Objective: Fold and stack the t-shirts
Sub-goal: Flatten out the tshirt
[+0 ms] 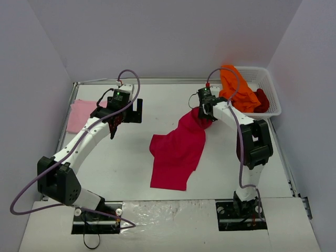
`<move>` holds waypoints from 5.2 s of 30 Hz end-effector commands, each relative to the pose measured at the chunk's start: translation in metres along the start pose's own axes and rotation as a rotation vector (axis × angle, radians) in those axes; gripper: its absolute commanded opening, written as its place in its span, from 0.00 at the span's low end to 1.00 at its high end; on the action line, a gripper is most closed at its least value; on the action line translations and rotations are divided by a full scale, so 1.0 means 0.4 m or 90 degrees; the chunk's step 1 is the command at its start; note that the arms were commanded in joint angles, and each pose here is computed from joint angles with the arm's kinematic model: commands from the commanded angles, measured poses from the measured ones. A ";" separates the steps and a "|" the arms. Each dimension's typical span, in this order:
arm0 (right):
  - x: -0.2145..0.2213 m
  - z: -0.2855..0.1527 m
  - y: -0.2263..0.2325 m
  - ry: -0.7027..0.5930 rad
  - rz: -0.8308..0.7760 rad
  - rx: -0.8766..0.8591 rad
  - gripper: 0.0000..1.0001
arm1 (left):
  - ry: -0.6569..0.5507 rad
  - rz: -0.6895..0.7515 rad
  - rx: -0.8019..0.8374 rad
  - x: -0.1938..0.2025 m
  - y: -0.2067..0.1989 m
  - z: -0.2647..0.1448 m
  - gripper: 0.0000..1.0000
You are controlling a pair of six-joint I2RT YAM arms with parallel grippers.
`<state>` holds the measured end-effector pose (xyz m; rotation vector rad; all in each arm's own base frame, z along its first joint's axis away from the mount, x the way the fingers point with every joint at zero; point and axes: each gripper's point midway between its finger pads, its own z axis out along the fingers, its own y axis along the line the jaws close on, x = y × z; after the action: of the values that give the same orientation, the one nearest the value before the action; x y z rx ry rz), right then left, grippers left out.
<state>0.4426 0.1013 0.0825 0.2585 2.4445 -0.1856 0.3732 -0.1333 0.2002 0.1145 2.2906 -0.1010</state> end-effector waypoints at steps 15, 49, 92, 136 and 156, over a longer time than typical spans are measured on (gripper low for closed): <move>0.107 0.144 -0.037 0.087 -0.015 0.060 0.34 | -0.031 -0.012 0.024 -0.043 -0.018 -0.033 0.97; -0.156 -0.305 -0.083 -0.123 -0.010 -0.051 0.00 | 0.130 -0.033 0.069 0.146 -0.310 0.184 0.70; -0.130 -0.287 -0.059 -0.114 -0.039 -0.066 0.00 | 0.221 0.011 0.047 0.282 -0.364 0.316 0.02; -0.355 -0.515 -0.179 -0.254 0.024 -0.081 0.00 | -0.030 -0.175 0.008 -0.164 0.099 -0.166 0.02; -0.207 -0.389 -0.159 -0.142 0.011 -0.069 0.00 | 0.109 -0.056 -0.118 0.133 0.036 0.005 0.02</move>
<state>0.3831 0.0587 0.2589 0.1654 2.2367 -0.0536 0.3280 -0.1205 0.1590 -0.0627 2.5101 -0.0188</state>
